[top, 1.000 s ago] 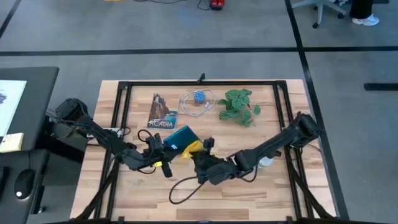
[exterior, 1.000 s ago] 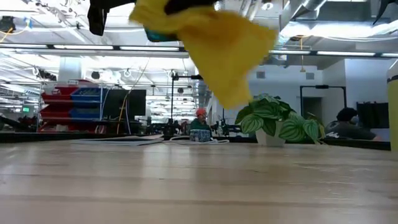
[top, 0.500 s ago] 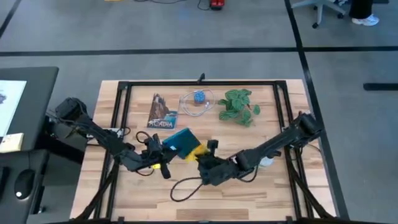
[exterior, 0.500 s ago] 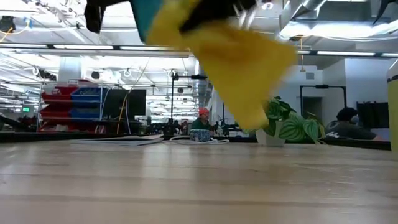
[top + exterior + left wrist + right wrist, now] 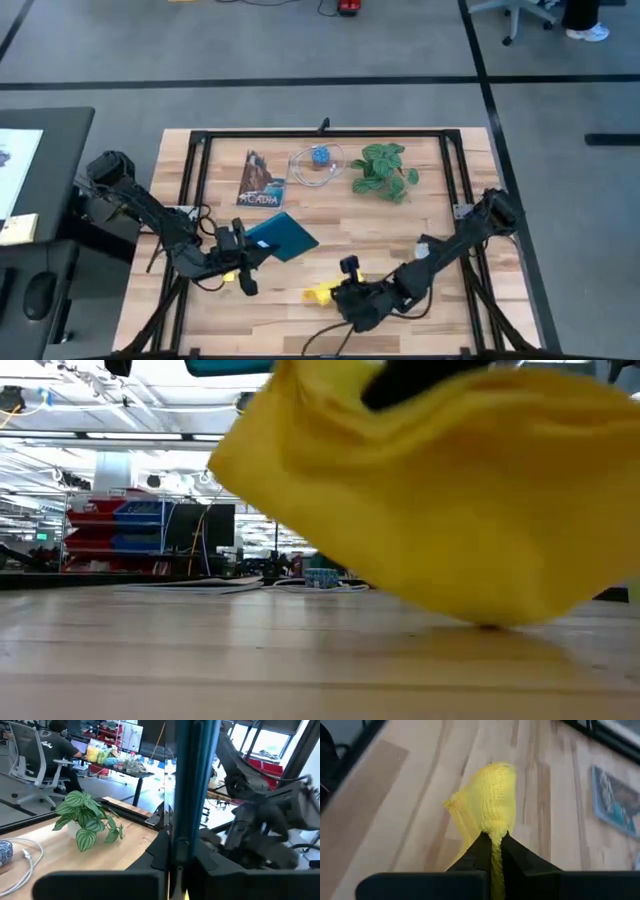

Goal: Apply microfiber cloth
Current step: Wipe the blue tablet with the microfiber cloth

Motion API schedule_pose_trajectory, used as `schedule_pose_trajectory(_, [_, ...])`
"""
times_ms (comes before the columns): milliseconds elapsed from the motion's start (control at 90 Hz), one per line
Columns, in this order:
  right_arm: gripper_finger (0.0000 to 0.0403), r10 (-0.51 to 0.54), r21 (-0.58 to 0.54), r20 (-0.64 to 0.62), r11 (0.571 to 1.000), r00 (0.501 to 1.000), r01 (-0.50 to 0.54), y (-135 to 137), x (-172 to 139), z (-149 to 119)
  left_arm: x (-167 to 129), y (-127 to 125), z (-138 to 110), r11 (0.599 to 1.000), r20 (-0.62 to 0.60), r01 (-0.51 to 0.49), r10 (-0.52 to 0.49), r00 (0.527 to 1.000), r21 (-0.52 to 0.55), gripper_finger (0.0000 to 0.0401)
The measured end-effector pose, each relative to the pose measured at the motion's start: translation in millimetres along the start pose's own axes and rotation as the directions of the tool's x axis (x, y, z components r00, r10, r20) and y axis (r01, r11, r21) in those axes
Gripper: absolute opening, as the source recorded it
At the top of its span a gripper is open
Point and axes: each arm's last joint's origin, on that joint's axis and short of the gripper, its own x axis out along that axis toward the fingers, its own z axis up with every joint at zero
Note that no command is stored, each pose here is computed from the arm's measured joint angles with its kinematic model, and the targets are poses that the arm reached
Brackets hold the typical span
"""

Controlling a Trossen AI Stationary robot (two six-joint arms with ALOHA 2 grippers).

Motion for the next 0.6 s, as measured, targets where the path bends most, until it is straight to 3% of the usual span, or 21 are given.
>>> schedule_pose_trajectory(89, [0.0005,-0.065,-0.024,0.024,0.998,0.998,0.066,-3.4,-3.8,8.3,0.1,0.1,-0.2,1.000,0.000,-0.001,0.001,1.000,0.001,0.0009])
schedule_pose_trajectory(167, [0.0005,-0.184,-0.067,0.038,0.980,0.982,0.186,-9.3,-8.2,16.5,0.0,0.1,-0.2,1.000,0.000,0.000,0.000,1.000,-0.002,0.0009])
schedule_pose_trajectory(322, [0.0004,-0.481,-0.115,0.139,0.860,0.866,0.497,-28.8,-22.0,50.0,0.0,0.4,-1.3,1.000,-0.006,-0.002,0.002,1.000,-0.007,0.0009])
schedule_pose_trajectory(478, [0.0004,-0.562,-0.104,0.290,0.786,0.775,0.609,-60.8,-29.5,87.9,3.3,-0.2,-6.1,0.999,-0.019,0.011,-0.012,1.000,-0.037,0.0009])
schedule_pose_trajectory(600, [0.0004,-0.623,-0.057,0.359,0.729,0.695,0.682,-85.1,-32.7,101.8,9.6,-3.0,-16.5,0.999,-0.036,0.018,-0.019,0.999,-0.040,0.0009])
